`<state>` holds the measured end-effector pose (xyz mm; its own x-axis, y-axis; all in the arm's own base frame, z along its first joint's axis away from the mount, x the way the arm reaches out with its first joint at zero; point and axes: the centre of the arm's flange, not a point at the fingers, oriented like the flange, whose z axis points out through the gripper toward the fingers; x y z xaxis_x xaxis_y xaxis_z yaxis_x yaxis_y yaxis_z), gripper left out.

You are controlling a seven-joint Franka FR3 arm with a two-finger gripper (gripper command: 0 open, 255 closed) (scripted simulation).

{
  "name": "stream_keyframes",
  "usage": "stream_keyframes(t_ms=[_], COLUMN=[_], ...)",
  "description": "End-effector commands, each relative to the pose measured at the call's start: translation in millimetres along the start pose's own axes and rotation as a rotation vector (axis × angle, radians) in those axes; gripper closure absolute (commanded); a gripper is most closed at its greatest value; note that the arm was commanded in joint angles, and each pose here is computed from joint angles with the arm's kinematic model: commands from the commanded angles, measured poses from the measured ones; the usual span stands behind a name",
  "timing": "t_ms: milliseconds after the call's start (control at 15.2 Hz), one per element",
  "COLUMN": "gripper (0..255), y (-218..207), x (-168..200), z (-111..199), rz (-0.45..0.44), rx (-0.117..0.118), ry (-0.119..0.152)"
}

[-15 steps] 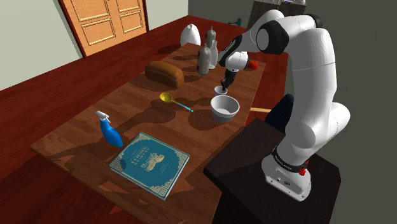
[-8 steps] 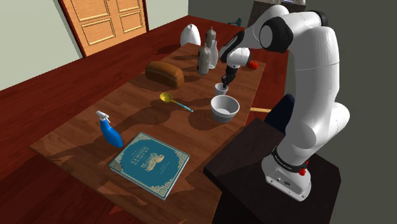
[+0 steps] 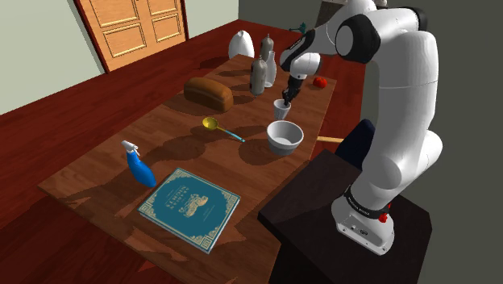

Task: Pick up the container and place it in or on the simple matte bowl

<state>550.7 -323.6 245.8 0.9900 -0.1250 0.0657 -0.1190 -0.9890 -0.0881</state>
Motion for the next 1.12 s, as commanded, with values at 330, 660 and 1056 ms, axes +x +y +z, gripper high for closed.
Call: stream_keyframes(t_ms=[330, 660, 1056], gripper=[255, 255, 255], y=[-4.4, -6.7, -9.5], x=[3.0, 4.8, 6.9], z=[-37.2, -63.5, -95.0], rz=[0.0, 0.0, 0.0], rx=[0.0, 0.0, 0.0], ry=[0.0, 0.0, 0.0])
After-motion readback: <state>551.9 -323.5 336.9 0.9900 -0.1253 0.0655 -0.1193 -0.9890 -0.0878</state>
